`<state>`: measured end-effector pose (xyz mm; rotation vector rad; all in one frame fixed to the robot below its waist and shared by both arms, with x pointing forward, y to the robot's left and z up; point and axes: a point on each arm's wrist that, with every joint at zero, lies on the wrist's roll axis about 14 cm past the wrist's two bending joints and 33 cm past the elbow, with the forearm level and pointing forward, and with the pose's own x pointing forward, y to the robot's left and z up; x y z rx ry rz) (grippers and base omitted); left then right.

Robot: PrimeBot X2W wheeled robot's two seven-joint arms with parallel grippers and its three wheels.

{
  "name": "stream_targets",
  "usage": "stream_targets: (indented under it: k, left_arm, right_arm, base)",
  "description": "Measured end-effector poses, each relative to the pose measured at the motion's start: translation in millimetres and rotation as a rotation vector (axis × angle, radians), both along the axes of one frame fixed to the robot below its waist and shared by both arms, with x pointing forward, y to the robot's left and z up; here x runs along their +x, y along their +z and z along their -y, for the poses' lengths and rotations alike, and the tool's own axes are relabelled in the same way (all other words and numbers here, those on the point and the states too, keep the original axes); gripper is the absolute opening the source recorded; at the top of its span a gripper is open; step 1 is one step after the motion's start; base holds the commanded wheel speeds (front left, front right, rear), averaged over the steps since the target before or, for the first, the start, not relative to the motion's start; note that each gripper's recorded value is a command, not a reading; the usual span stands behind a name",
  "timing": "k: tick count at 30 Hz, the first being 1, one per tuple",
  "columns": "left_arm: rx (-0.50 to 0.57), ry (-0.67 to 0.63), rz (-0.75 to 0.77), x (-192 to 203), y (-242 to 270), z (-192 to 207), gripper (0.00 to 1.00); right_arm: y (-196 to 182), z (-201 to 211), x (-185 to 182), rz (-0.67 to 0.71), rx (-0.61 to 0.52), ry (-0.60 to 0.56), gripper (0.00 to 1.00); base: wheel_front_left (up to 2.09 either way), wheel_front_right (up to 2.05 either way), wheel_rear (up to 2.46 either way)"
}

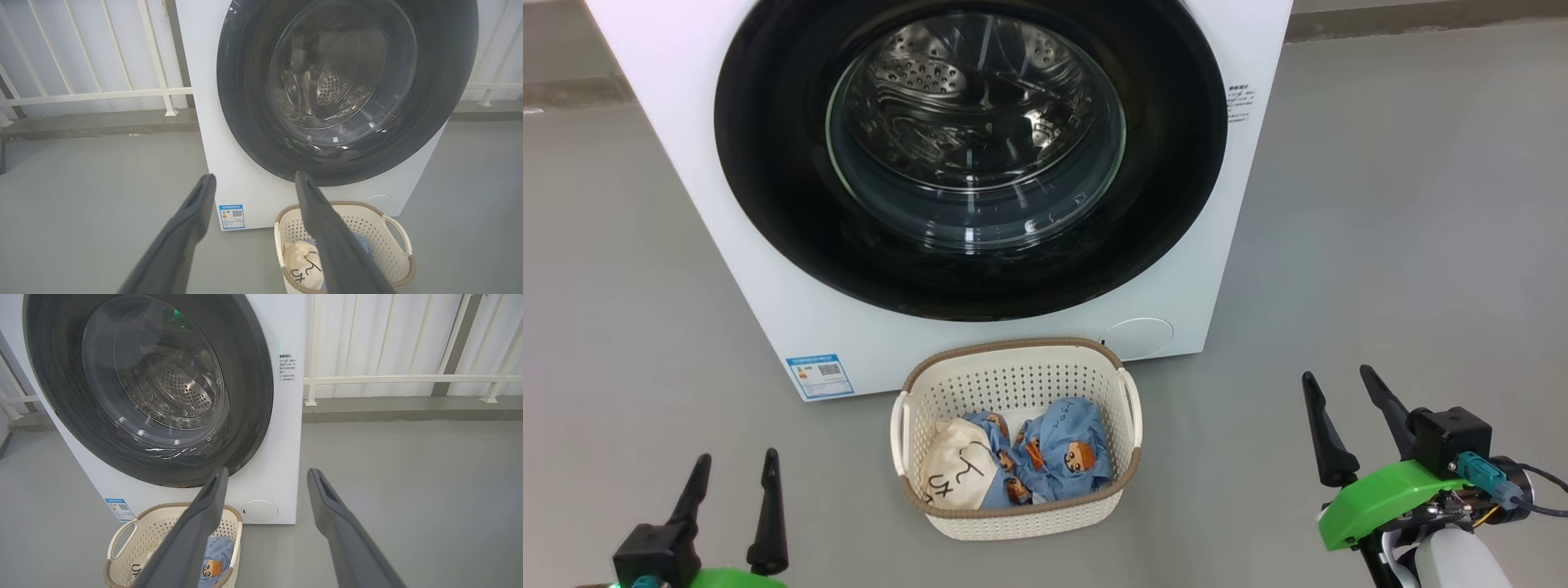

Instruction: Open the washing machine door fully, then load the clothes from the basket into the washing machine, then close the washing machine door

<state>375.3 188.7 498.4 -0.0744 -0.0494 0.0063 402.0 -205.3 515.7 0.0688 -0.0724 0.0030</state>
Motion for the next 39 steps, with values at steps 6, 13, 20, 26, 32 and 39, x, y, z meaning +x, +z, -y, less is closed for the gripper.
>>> stream_targets:
  k: [6, 13, 20, 26, 32, 39]
  left_arm:
    - [0.0, -0.003, -0.004, 1, -1, 1, 1.0]
    - [0.003, -0.006, -0.008, 2, -3, 1, 1.0]
    - [0.002, -0.006, 0.0, 3, 0, 1, 1.0]
    - [0.003, 0.002, 0.002, 3, 1, -2, 1.0]
    - [0.013, 0.003, 0.002, 6, 1, -3, 1.0]
    - [0.01, 0.007, 0.022, 9, 7, -3, 1.0]
  right_arm:
    - [-2, 0, 0, -0.005, -0.001, -0.002, 1.0]
    - [-4, 1, 1, -0.01, 0.0, -0.005, 1.0]
    - [-4, 1, 1, -0.011, 0.0, -0.006, 1.0]
    - [-5, -1, 2, -0.013, 0.004, -0.002, 1.0]
    - [-10, -2, 3, -0.028, 0.003, 0.002, 1.0]
    - [-12, -1, 3, -0.035, 0.003, 0.001, 1.0]
  base:
    - [0.0, 0.0, 0.0]
    - [0.0, 0.0, 0.0]
    - [0.3, 0.3, -0.61]
    - [0.82, 0.82, -1.63]
    - [1.2, 1.2, -2.4]
    - [1.21, 1.2, -2.41]
